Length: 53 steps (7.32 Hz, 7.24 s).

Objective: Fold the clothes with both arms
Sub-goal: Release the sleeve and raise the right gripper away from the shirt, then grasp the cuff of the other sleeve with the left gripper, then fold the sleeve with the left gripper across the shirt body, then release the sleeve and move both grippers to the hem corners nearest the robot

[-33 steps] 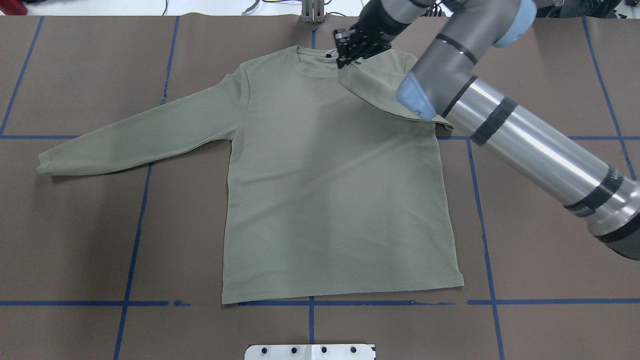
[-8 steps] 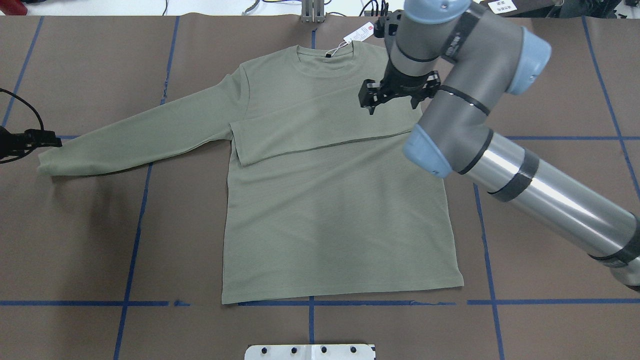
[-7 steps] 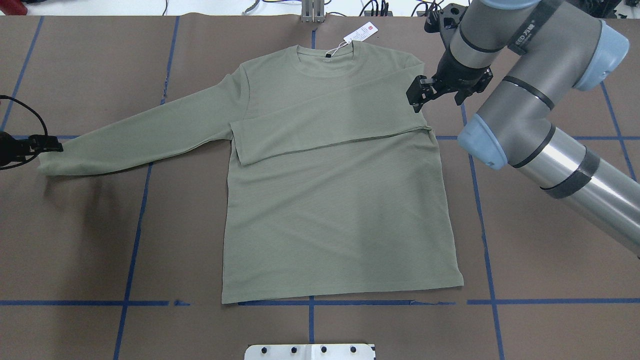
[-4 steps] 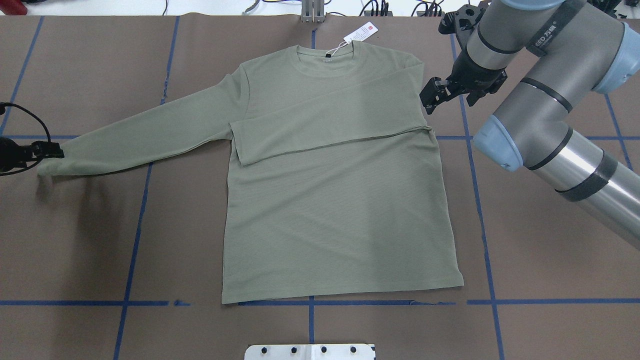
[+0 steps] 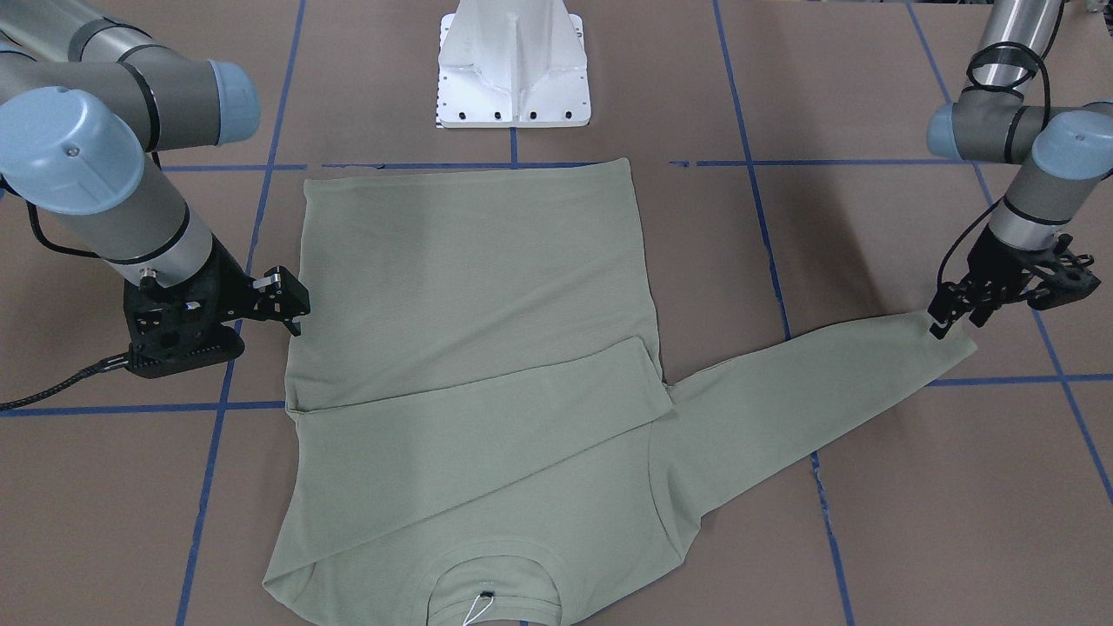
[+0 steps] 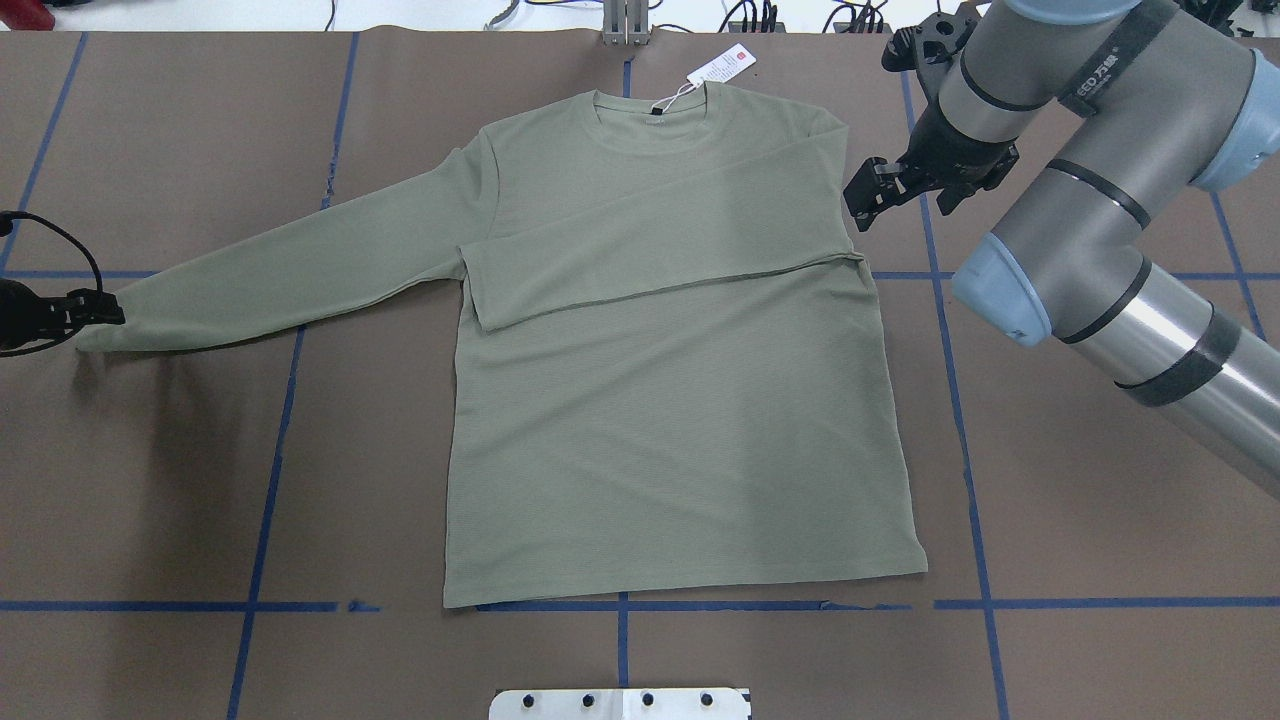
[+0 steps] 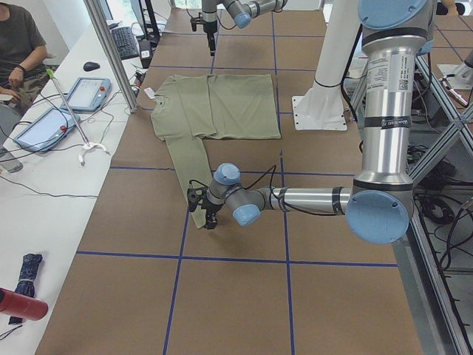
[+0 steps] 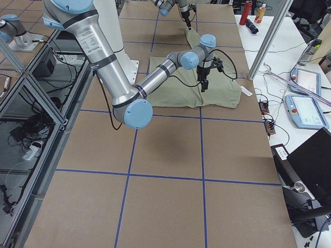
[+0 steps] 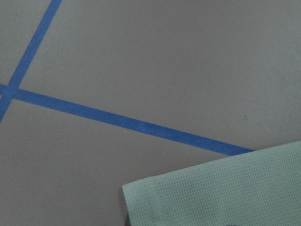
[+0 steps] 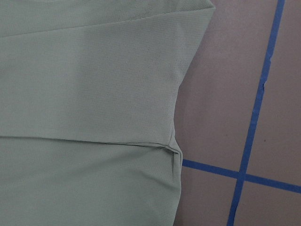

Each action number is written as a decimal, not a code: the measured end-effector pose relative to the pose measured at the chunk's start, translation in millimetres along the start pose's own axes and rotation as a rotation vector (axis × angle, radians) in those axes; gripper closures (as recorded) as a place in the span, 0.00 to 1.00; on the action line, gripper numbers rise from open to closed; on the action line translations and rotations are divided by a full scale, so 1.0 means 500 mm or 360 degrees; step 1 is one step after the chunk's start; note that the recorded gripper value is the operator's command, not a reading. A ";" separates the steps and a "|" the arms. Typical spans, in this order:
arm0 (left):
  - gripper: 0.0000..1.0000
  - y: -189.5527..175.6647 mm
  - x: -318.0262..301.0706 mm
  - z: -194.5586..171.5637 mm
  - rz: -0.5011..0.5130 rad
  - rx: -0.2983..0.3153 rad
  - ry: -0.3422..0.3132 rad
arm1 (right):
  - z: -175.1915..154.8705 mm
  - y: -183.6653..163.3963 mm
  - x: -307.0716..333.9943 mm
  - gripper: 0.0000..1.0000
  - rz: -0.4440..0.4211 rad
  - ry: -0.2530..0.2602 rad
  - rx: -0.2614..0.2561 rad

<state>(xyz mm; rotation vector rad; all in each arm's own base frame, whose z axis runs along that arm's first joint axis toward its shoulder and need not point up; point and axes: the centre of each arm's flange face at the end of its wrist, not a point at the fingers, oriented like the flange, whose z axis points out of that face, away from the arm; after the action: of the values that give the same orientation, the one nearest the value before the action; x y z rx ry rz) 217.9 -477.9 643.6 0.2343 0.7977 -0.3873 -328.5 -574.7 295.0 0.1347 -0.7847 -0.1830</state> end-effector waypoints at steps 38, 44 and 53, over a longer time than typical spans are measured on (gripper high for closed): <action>0.00 0.235 1.375 -0.210 -0.0365 -0.0296 0.0475 | 0.044 0.233 0.237 0.00 0.0128 -0.0044 0.0086; 0.00 0.210 0.869 -0.385 0.0137 -0.0207 0.0365 | 0.187 0.528 -0.113 0.00 0.0407 -0.0086 0.0090; 0.00 0.216 0.840 -0.423 0.0139 -0.0197 0.0391 | 0.288 0.666 -0.086 0.35 0.0373 -0.0028 -0.0023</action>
<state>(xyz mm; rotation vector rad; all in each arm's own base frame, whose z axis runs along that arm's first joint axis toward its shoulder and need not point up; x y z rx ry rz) 392.6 -411.4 198.7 0.2022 1.0454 -0.2276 -422.8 -248.2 428.8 0.0268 -0.8101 0.0321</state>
